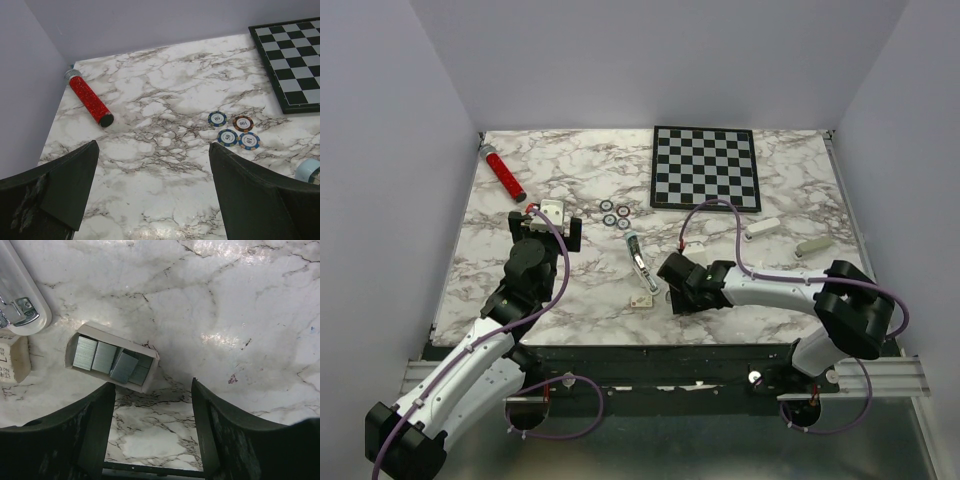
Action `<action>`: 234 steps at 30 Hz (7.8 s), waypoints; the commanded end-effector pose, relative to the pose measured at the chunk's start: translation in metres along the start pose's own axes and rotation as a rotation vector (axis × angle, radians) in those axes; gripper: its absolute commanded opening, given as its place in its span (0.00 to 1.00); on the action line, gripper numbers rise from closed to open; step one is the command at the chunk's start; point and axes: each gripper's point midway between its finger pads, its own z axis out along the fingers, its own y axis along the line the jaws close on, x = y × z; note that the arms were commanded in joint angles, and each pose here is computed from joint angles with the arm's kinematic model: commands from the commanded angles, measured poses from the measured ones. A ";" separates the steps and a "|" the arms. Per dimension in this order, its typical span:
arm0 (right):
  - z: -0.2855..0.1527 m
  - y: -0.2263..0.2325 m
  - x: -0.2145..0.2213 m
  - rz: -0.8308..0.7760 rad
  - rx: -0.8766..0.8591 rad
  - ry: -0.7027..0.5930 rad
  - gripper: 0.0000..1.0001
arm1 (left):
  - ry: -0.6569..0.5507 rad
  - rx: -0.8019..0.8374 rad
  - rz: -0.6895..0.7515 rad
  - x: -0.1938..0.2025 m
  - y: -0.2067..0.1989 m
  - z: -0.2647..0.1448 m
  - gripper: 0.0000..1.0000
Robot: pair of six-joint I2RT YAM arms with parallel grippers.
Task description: Load the staples into the stapler
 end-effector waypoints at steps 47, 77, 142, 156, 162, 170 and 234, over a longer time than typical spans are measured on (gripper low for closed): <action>0.017 0.016 -0.064 -0.367 -0.128 0.046 0.30 | -0.021 0.015 -0.015 -0.006 -0.004 0.000 0.99; 0.019 0.012 -0.056 -0.398 -0.141 0.087 0.27 | -0.017 0.025 -0.005 -0.004 -0.006 0.001 0.99; -0.013 0.099 -0.131 -0.261 -0.327 -0.204 0.18 | -0.026 -0.042 -0.087 -0.011 0.004 0.000 0.99; 0.014 0.103 -0.109 -0.269 -0.315 -0.179 0.18 | -0.011 -0.115 -0.202 -0.010 0.012 -0.001 0.99; 0.019 0.095 -0.104 -0.265 -0.279 -0.174 0.18 | -0.009 -0.110 -0.197 -0.009 0.011 -0.001 0.99; 0.022 0.091 -0.099 -0.266 -0.268 -0.165 0.17 | -0.008 -0.112 -0.193 -0.008 0.012 -0.001 0.99; 0.024 0.078 -0.100 -0.285 -0.170 -0.153 0.45 | -0.013 -0.071 -0.191 -0.011 0.006 -0.002 0.99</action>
